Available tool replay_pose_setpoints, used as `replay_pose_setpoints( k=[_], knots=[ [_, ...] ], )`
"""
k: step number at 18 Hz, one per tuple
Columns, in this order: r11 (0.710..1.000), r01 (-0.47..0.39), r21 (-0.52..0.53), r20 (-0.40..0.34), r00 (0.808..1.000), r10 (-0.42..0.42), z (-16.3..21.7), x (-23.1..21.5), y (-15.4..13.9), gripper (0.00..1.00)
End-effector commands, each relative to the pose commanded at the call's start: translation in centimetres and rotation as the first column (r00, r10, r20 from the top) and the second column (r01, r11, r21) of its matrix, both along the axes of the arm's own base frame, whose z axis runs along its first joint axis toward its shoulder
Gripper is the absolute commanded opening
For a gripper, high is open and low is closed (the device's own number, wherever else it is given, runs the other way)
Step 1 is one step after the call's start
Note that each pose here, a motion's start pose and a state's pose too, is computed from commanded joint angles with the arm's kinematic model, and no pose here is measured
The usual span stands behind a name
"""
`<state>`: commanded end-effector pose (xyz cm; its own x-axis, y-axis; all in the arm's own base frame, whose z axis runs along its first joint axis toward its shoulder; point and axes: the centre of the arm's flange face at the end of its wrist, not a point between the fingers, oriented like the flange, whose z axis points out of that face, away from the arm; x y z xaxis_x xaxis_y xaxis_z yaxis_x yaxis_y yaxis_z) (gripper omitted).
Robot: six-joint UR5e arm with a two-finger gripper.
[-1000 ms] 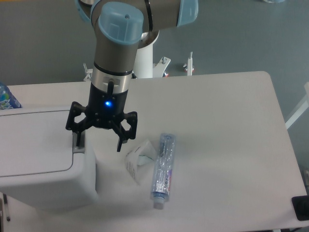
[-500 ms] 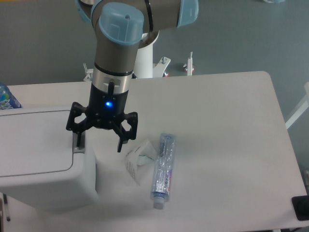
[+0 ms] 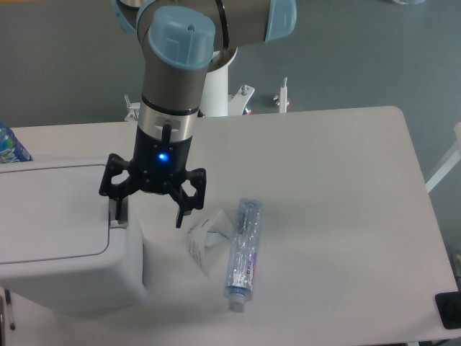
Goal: Open the trash can
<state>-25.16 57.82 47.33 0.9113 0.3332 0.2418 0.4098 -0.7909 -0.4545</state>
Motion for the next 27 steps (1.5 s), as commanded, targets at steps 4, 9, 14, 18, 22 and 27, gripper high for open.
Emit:
replay_pose_setpoints(
  k=[4,9,14,18,22,27],
  knots=[
    [1.0,-0.001,-0.002,0.0,1.0,0.001,-0.1,0.0,0.0,1.0],
    [0.999,-0.021,0.043,-0.036,0.999,0.023,2.6,-1.2,-0.5,1.0],
    [0.985,-0.128,0.116,-0.141,0.979,0.144,8.8,-7.2,-3.2,1.0],
    [0.985,-0.137,0.102,-0.231,0.96,0.158,10.1,-11.2,-5.9,1.0],
    [0.998,-0.057,-0.037,-0.36,0.932,0.04,8.5,-12.2,-7.7,1.0],
    [0.983,0.003,-0.182,-0.403,0.912,-0.077,6.6,-13.1,-9.5,1.0]
  ],
)
